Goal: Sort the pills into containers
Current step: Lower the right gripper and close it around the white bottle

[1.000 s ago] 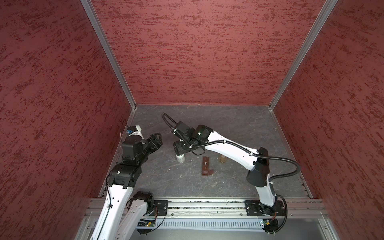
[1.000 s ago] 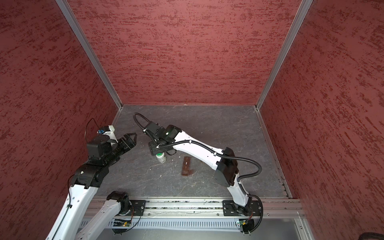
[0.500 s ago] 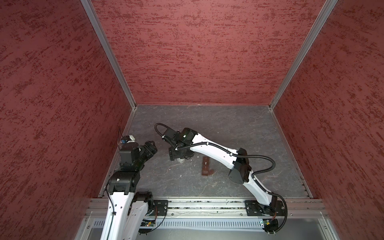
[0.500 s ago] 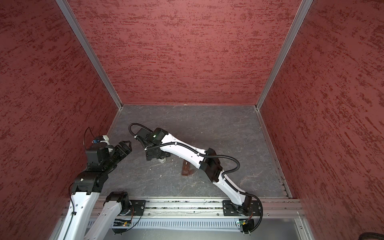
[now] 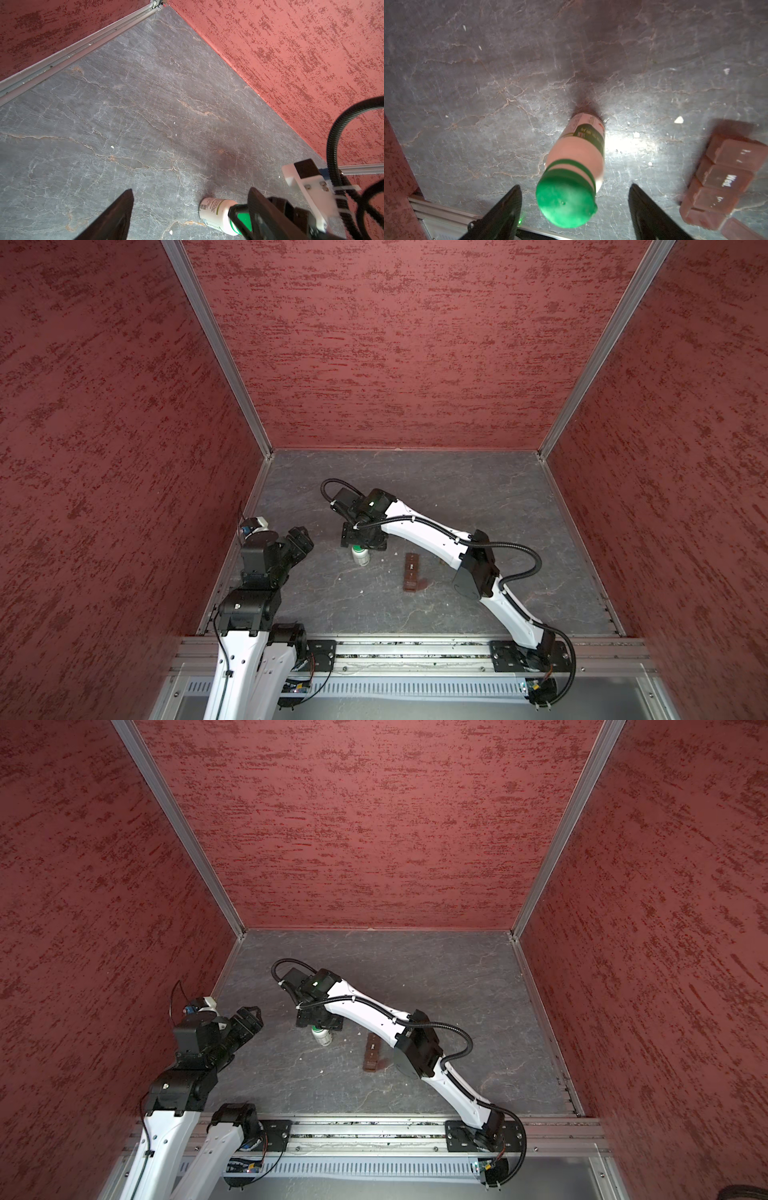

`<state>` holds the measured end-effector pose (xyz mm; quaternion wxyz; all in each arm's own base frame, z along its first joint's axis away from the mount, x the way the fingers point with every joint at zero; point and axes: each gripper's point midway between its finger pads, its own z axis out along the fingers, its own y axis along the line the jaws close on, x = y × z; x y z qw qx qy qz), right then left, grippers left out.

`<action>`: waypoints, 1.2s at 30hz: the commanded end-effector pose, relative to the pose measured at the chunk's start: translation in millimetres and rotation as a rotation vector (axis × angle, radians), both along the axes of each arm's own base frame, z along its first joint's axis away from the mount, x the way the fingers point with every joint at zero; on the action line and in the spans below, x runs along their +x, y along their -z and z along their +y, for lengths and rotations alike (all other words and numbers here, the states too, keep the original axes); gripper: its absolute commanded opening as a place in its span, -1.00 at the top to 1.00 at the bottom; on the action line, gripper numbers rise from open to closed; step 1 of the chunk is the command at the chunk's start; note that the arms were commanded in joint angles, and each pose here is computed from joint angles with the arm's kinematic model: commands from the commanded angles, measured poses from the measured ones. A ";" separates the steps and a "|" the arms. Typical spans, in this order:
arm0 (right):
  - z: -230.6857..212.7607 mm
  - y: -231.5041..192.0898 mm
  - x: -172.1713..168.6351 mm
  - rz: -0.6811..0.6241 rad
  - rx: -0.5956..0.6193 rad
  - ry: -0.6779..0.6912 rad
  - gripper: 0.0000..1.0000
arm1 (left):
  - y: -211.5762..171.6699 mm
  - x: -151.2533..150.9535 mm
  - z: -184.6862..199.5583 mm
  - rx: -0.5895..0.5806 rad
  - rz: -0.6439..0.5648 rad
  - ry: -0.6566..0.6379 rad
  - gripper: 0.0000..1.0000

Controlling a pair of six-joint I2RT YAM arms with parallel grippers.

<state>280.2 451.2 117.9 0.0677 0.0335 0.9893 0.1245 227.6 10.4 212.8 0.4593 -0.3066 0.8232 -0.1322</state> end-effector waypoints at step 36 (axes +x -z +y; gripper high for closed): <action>7.0 28.3 -6.0 0.017 -0.058 0.027 -0.02 | 13.8 -2.4 -4.4 0.001 -0.001 0.012 -0.74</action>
